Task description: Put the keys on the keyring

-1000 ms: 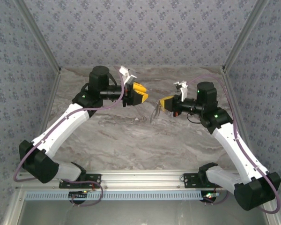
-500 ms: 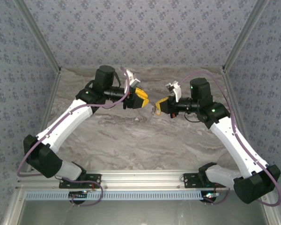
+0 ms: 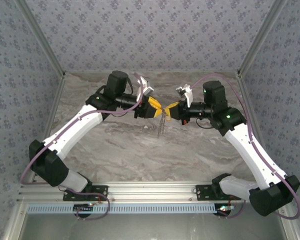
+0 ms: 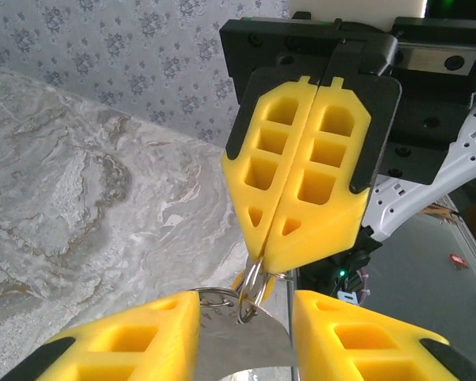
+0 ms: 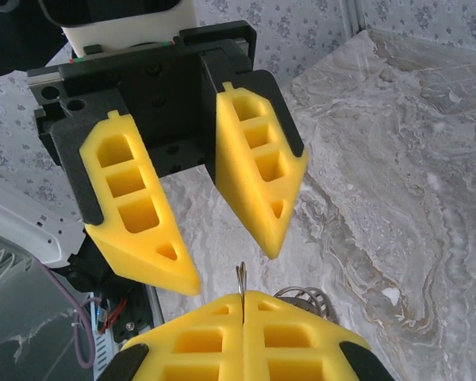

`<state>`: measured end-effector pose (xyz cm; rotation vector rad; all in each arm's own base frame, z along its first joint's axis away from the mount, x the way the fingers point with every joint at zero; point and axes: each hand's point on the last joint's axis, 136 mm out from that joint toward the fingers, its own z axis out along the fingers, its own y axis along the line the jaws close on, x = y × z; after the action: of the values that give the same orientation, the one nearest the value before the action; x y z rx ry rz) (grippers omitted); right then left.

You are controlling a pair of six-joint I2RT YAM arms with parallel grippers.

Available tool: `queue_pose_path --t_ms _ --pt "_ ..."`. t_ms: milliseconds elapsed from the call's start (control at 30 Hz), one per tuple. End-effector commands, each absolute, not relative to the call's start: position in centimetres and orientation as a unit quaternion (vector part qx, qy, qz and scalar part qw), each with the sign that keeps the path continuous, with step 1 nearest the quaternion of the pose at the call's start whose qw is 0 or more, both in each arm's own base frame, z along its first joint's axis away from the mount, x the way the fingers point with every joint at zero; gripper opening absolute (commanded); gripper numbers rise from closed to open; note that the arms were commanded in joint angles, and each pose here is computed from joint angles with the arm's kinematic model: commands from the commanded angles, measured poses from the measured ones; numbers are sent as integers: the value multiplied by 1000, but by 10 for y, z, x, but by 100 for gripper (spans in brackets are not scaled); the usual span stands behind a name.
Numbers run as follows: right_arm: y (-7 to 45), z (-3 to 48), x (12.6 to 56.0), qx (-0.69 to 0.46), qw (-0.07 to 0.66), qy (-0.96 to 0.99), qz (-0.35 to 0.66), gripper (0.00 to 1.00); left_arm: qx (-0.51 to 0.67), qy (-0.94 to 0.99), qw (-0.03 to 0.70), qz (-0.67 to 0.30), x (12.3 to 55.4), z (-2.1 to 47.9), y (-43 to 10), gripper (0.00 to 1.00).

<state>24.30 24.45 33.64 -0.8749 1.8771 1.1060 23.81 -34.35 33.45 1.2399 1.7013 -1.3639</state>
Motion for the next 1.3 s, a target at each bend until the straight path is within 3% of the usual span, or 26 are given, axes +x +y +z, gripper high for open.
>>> queue_pose_path --t_ms 0,300,700,833,933,1267 --pt "249 362 239 -355 406 711 450 0 488 619 319 -526 231 352 -348 35" --pt "251 363 238 -356 408 708 453 0 492 615 314 -530 229 352 -352 29" --pt "253 363 239 -354 408 708 455 0 496 603 312 -542 225 357 -354 0" --pt "253 365 238 -350 406 708 460 0 495 602 316 -541 224 358 -354 0" --pt "239 367 243 -331 421 713 451 27 490 602 332 -535 228 360 -353 0" --pt "188 369 250 -239 465 696 493 54 485 593 350 -539 227 370 -350 0"
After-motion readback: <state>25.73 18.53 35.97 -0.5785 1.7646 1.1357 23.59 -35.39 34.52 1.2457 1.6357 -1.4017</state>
